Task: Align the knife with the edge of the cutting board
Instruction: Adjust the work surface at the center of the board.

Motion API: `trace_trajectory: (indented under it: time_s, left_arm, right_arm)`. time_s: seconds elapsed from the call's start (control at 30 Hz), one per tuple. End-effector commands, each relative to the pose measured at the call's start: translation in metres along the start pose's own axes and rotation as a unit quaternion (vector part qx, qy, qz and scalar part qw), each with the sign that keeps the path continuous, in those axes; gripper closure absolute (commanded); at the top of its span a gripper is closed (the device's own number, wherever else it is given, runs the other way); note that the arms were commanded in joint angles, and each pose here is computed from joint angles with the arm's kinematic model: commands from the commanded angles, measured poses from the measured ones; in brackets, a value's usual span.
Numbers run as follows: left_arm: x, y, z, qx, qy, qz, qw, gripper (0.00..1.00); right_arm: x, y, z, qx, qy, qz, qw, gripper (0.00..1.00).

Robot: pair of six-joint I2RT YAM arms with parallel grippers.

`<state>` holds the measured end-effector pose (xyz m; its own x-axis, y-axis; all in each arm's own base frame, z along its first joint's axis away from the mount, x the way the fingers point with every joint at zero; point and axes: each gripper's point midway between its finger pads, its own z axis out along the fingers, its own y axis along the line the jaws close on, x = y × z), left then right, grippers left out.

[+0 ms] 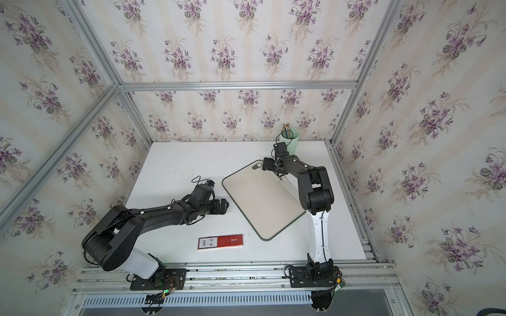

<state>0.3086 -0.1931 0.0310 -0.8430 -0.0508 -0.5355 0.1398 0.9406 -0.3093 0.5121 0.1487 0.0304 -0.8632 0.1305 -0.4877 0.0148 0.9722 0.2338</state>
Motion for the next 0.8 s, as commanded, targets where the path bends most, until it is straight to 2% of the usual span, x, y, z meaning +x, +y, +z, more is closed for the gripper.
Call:
trace_trajectory:
  time_s: [0.0, 0.1, 0.2, 0.3, 0.37, 0.57, 0.63, 0.77]
  left_arm:
    - [0.009, 0.021, -0.005, -0.037, 0.012, -0.019, 0.999, 0.01]
    - [0.005, 0.024, -0.008, -0.038, 0.007, -0.024, 0.999, 0.01]
    - [0.002, 0.024, -0.011, -0.037, 0.003, -0.024, 0.999, 0.01]
    - [0.002, 0.025, -0.010, -0.037, 0.000, -0.026, 0.999, 0.01]
    - [0.003, 0.024, -0.009, -0.034, 0.003, -0.028, 0.999, 0.01]
    - [0.010, 0.026, -0.010, -0.031, 0.009, -0.030, 0.999, 0.01]
    - [0.013, 0.028, -0.009, -0.033, 0.011, -0.028, 0.999, 0.01]
    - [0.015, 0.025, -0.006, -0.023, 0.017, -0.031, 0.999, 0.01]
  right_arm:
    - [-0.011, -0.014, -0.029, 0.063, -0.039, -0.001, 0.997, 0.00]
    - [-0.023, -0.003, -0.059, 0.053, -0.077, -0.003, 0.996, 0.00]
    - [-0.015, 0.010, -0.070, 0.032, -0.073, 0.000, 0.997, 0.00]
    - [0.005, 0.037, -0.058, -0.031, -0.036, 0.001, 0.999, 0.00]
    - [0.016, 0.047, -0.042, -0.050, -0.004, 0.013, 0.999, 0.02]
    - [0.034, 0.026, -0.001, 0.019, 0.042, 0.035, 0.998, 0.01]
    - [0.035, 0.015, 0.003, 0.047, 0.039, 0.035, 0.998, 0.00]
    - [0.033, 0.006, 0.003, 0.062, 0.038, 0.040, 0.997, 0.00]
